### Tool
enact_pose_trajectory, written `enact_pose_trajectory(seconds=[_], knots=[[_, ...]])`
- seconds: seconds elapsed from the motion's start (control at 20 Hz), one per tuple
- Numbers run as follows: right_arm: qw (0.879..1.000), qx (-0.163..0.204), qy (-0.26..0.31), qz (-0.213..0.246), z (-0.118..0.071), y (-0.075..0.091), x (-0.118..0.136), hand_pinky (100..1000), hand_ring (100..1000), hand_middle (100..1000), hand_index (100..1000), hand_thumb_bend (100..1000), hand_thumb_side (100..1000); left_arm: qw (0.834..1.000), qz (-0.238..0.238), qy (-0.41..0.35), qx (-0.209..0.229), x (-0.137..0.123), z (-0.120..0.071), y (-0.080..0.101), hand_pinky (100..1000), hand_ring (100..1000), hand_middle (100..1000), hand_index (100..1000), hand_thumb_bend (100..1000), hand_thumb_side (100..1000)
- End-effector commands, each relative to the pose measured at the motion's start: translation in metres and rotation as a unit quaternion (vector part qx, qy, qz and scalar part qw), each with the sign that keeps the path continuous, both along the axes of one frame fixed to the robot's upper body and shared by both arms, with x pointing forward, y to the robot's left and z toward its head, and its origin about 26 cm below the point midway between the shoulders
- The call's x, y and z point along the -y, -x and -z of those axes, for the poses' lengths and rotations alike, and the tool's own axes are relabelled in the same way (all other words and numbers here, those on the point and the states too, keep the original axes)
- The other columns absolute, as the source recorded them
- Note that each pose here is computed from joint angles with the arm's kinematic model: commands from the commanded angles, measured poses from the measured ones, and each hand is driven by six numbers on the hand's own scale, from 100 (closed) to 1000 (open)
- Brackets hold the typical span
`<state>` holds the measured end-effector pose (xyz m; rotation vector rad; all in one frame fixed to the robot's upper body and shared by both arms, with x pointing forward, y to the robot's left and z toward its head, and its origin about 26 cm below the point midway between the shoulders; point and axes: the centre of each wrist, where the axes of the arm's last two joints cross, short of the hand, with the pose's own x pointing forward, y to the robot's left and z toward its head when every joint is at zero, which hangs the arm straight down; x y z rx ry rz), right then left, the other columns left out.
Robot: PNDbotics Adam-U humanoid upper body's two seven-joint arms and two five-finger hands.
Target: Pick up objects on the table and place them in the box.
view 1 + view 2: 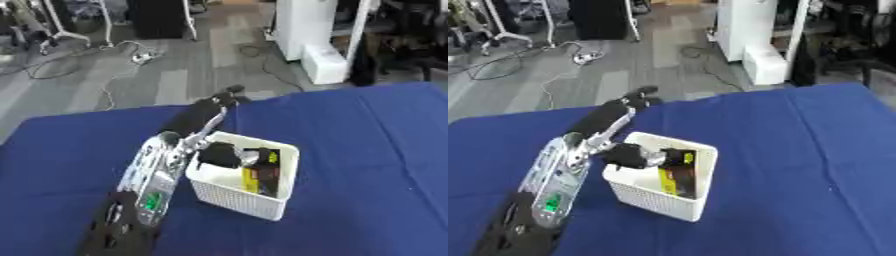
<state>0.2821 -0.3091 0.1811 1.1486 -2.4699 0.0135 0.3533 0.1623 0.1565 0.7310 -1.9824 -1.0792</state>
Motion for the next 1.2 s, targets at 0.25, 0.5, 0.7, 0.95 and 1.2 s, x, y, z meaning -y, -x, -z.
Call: enact_pose_trajectory(seconds=[0.25,0.5,0.7,0.95,1.2], knots=[[1.000,0.015,0.014,0.002,-0.007,0.002,0.002,179,311,320,484,100,1000,0.966,0.005,0.161,0.201,-0.007,-0.030,0.014,642,692,853,816,595,399],[1.000,0.016,0.015,0.005,-0.004,0.003,0.002,178,311,320,484,100,1000,0.918,0.020,0.276,0.285,-0.011,-0.032,0.024,379,434,666,795,603,338],[1.000,0.017,0.019,0.010,0.002,0.005,0.003,176,311,320,483,100,1000,0.877,0.065,0.344,0.328,-0.010,-0.031,0.032,331,387,612,754,594,293],[0.999,0.018,0.034,0.020,0.012,0.009,0.003,173,312,320,482,100,1000,0.841,0.119,0.395,0.349,-0.005,-0.026,0.036,226,309,541,653,532,391],[0.998,0.019,0.046,0.027,0.019,0.011,0.003,172,313,320,482,100,1000,0.844,0.168,0.396,0.321,-0.004,-0.019,0.032,213,311,541,640,505,412]])
